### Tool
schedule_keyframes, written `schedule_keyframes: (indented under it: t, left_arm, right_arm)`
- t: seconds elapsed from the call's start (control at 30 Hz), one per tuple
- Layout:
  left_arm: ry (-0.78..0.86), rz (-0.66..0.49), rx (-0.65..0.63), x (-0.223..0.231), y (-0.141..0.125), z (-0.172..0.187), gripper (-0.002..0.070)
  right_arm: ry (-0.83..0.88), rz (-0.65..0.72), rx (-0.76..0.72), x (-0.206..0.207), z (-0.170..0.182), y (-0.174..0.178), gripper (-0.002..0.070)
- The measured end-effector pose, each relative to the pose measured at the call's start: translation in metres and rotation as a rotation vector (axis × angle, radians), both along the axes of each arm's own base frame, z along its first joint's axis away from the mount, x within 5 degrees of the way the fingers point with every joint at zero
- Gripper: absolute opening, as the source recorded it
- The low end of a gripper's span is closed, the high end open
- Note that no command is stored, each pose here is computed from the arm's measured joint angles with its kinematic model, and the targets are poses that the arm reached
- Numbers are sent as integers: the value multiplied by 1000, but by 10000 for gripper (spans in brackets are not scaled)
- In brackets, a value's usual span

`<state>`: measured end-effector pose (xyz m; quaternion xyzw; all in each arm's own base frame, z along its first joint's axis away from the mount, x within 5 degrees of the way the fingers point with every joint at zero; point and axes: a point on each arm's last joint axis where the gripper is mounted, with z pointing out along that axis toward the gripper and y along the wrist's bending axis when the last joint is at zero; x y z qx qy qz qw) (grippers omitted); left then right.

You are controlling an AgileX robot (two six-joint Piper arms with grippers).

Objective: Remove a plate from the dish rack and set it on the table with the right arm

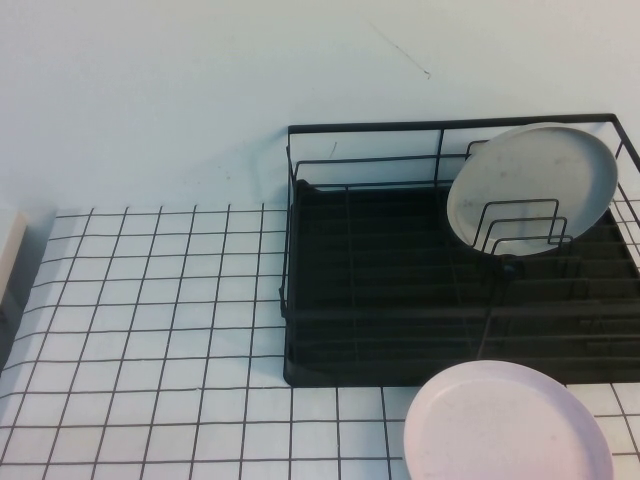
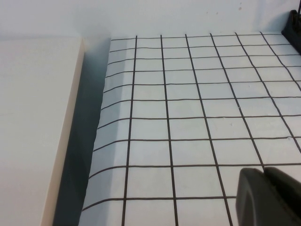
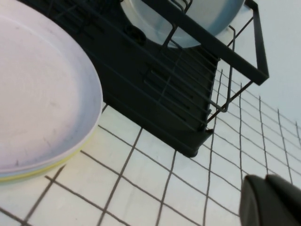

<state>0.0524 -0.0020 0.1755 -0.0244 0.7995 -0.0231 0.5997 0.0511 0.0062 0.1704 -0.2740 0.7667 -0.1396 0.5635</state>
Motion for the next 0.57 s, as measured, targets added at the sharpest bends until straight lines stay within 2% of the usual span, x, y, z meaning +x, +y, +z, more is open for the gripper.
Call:
schedule_keyframes:
  t: [0.3,0.57]
  left_arm:
    - [0,0,0,0,0,0,-3]
    - [0,0,0,0,0,0,-3]
  right_arm:
    - [32,-163,377,0,0,-2,-2]
    - [31,-205,423,0,0,-4,-2]
